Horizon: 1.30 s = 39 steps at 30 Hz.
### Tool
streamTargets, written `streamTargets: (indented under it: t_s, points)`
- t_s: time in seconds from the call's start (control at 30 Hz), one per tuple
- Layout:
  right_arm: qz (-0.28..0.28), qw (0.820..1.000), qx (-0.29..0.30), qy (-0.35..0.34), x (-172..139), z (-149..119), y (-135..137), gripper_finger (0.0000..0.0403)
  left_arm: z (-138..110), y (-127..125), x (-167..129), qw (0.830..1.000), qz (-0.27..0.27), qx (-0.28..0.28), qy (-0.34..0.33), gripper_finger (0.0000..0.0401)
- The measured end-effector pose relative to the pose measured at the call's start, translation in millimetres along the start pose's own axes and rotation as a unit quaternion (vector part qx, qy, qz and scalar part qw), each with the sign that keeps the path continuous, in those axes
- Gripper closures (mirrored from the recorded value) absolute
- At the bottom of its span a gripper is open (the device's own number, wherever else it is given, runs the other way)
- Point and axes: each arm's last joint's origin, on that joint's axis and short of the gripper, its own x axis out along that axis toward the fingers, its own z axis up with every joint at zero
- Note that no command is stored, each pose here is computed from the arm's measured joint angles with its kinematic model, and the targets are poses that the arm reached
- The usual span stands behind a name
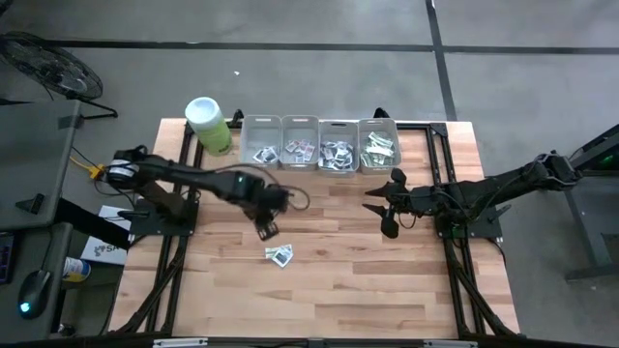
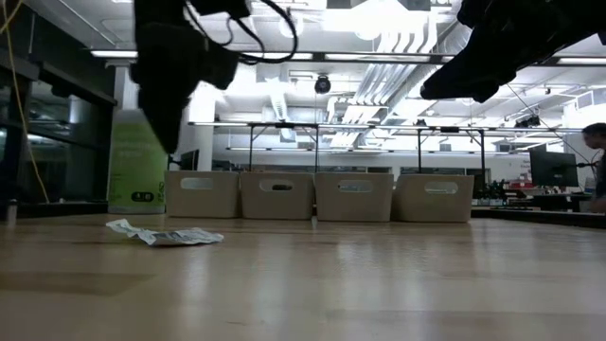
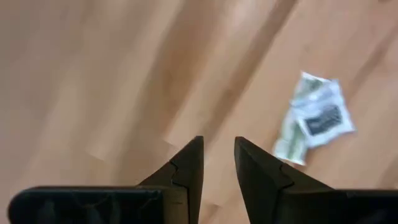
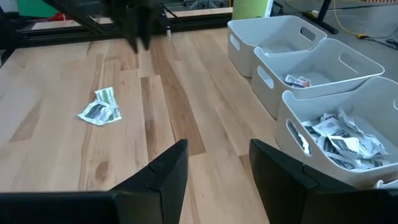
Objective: Pick & Place First Aid Supplies
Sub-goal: Put the bandage into the right gray bin
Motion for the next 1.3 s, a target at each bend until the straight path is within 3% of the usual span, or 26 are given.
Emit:
streamTargets:
  t_s: [0.17, 0.33, 0.5, 0.77, 0.97, 1.3]
  points:
    - [0.0, 1.0, 0.0, 0.0, 0, 0, 0, 0.0237, -27, -17, 10, 0.999, -0.01, -0.051, 0.0, 0.0311]
    - [-0.001, 1.0, -0.001, 0.002, 0, 0, 0, 0.0237, -50, -35, 17, 0.991, -0.013, -0.125, -0.042, 0.0311]
    - [-0.002, 1.0, -0.004, 0.006, 0, -1, 0, 0.0237, -70, -46, 31, 0.973, -0.053, -0.214, -0.066, 0.0311]
    - [0.003, 1.0, 0.0, 0.012, 0, -2, 0, 0.0237, -95, -48, 59, 0.942, -0.109, -0.311, -0.066, 0.0311]
    - [0.02, 1.0, 0.007, 0.017, 0, -3, 1, 0.0237, -107, -42, 74, 0.926, -0.126, -0.349, -0.065, 0.0311]
    - [0.017, 0.999, 0.019, 0.035, 0, -6, 0, 0.0237, -112, -36, 87, 0.914, -0.17, -0.358, -0.082, 0.0311]
